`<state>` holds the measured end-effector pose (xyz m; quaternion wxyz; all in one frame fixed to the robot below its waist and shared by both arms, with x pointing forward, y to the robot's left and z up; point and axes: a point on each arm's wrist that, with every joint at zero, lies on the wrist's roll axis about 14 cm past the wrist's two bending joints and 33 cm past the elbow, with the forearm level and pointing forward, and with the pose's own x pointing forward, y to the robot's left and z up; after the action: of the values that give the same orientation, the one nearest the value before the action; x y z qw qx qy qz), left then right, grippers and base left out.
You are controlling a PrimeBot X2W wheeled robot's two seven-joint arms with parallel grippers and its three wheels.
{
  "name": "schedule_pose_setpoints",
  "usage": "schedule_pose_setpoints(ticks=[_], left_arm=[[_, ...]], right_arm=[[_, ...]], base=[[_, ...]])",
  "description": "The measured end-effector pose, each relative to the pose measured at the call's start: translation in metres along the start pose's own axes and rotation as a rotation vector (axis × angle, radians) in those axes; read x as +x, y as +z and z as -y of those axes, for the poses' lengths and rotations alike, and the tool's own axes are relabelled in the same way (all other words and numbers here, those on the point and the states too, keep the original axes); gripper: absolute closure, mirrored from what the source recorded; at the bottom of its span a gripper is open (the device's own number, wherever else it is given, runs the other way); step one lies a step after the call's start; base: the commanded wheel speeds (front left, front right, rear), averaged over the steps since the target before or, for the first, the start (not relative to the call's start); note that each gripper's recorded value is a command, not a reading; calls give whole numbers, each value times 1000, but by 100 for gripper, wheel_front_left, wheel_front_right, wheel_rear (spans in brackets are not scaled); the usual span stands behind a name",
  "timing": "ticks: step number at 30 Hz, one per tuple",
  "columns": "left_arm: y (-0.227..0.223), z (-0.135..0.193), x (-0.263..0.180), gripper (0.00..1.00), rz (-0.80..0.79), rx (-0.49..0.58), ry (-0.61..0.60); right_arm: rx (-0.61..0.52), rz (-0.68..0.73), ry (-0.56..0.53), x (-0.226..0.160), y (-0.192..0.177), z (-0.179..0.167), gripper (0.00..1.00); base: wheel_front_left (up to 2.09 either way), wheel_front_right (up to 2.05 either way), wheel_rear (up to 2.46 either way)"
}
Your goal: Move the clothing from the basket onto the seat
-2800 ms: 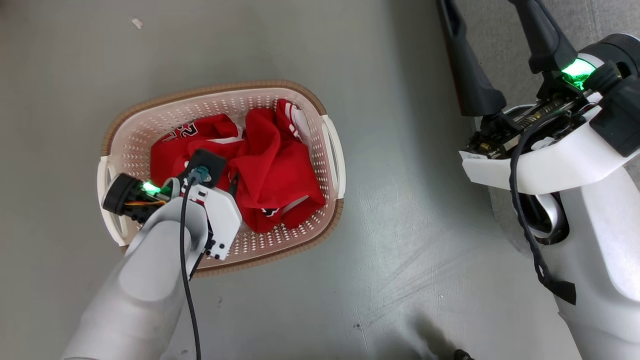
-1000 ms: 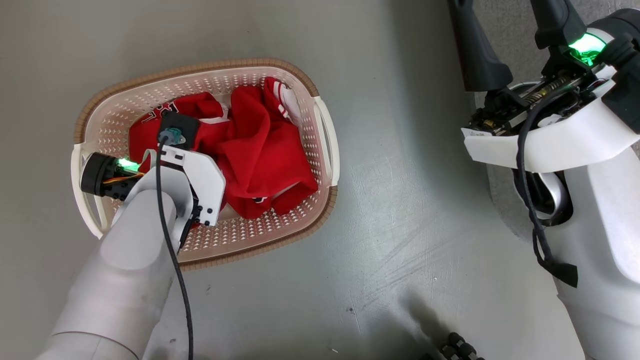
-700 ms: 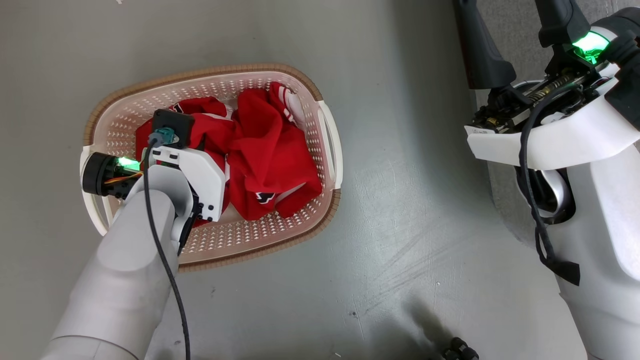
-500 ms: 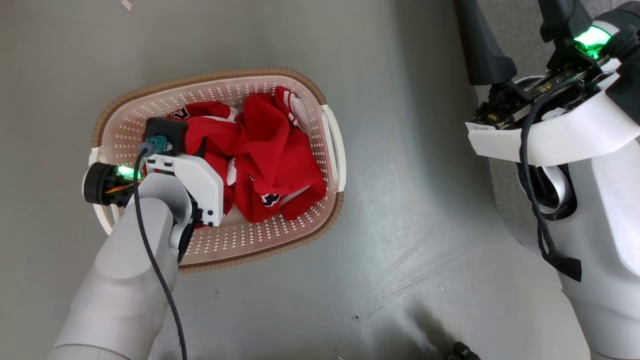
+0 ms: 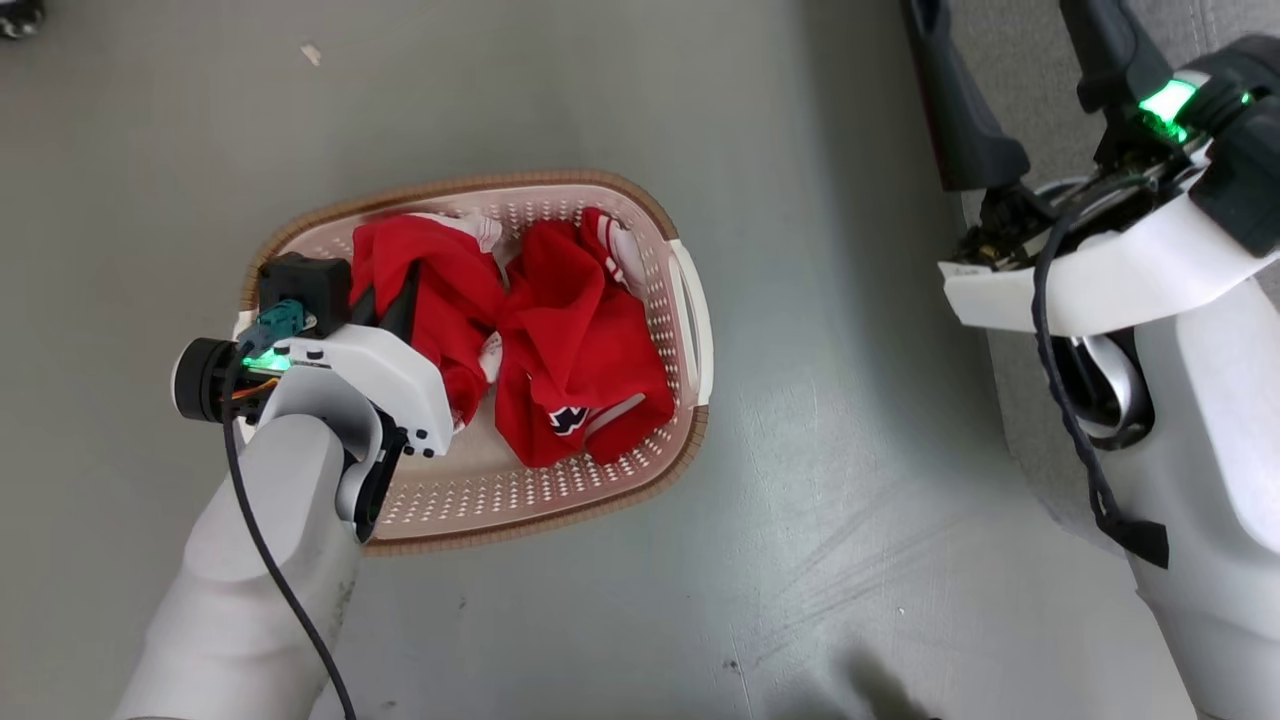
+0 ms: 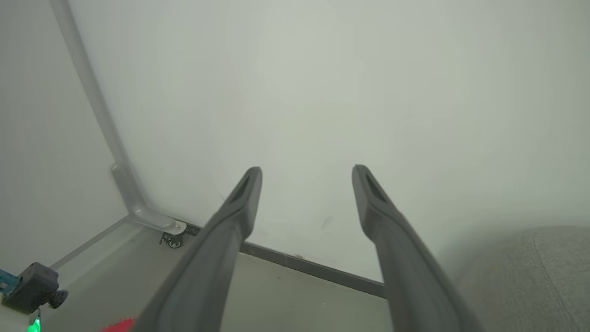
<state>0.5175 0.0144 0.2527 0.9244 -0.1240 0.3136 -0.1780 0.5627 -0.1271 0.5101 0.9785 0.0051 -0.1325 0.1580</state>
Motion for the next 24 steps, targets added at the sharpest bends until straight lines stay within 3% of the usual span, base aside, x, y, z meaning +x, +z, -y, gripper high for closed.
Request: schedule_pose_setpoints(ticks=[13,24], left_arm=[[60,2,-31,100,235,-58,-10],[90,5,-66,100,338,-51,-5]], right_arm=[[-8,8,19,-5,19,-7,0],[6,-7,21,-21,30,-17,0]], base=[[0,0,0],[0,0,0]])
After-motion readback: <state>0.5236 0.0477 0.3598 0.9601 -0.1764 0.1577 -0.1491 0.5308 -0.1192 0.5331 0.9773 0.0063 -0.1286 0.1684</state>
